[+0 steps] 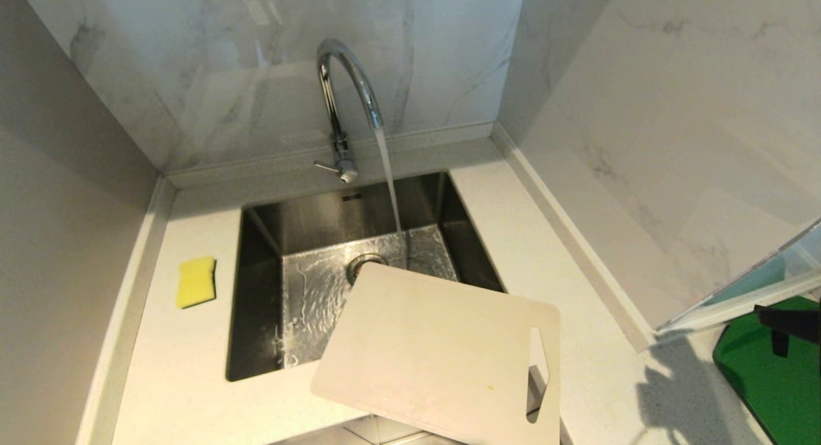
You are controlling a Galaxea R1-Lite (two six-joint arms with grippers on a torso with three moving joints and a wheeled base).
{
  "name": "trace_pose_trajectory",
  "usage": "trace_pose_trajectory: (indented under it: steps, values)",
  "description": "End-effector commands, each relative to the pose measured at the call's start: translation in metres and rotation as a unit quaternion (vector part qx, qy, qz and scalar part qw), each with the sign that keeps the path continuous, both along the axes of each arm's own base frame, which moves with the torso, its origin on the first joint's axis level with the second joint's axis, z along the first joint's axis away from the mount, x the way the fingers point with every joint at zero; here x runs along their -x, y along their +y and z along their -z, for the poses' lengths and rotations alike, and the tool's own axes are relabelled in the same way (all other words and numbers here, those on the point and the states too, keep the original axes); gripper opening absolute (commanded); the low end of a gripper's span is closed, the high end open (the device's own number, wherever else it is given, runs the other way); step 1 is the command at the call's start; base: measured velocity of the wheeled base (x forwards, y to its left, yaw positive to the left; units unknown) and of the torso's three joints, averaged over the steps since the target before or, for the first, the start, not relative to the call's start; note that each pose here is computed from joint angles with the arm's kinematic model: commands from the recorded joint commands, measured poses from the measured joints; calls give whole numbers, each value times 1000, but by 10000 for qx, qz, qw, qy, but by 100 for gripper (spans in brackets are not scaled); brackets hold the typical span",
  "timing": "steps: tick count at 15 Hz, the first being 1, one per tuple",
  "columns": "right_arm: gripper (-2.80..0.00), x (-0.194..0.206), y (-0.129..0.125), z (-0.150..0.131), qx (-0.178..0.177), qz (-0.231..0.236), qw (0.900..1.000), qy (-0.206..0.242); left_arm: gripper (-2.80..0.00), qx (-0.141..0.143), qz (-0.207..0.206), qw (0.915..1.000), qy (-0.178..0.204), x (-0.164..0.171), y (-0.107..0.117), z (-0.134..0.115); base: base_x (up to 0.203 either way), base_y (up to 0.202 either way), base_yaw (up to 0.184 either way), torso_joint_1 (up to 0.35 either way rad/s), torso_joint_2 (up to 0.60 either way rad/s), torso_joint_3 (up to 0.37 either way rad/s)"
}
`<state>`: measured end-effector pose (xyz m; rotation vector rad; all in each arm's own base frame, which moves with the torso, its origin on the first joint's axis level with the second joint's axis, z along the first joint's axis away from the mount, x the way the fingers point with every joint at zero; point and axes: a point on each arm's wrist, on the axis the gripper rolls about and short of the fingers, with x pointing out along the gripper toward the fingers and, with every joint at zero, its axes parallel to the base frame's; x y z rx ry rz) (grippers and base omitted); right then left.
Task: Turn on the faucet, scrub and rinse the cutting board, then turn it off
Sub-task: Turn off the tap
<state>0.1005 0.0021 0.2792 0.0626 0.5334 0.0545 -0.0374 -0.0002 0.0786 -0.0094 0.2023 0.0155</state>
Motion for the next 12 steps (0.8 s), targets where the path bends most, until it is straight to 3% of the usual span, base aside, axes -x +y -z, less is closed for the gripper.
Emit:
trace_pose_trajectory:
  steps: [1,7,12]
  values:
    - [-280,23,0,1,-18,-48,9996,-261,-280,0,-3,10000,8,0,0,0,0,0,0,0,0,0]
    - [-280,47,0,3,-92,-62,9981,-598,-280,0,-3,10000,8,0,0,0,0,0,0,0,0,0]
    - [-280,91,0,42,-63,-74,9963,-856,-280,0,-3,10000,8,0,0,0,0,0,0,0,0,0]
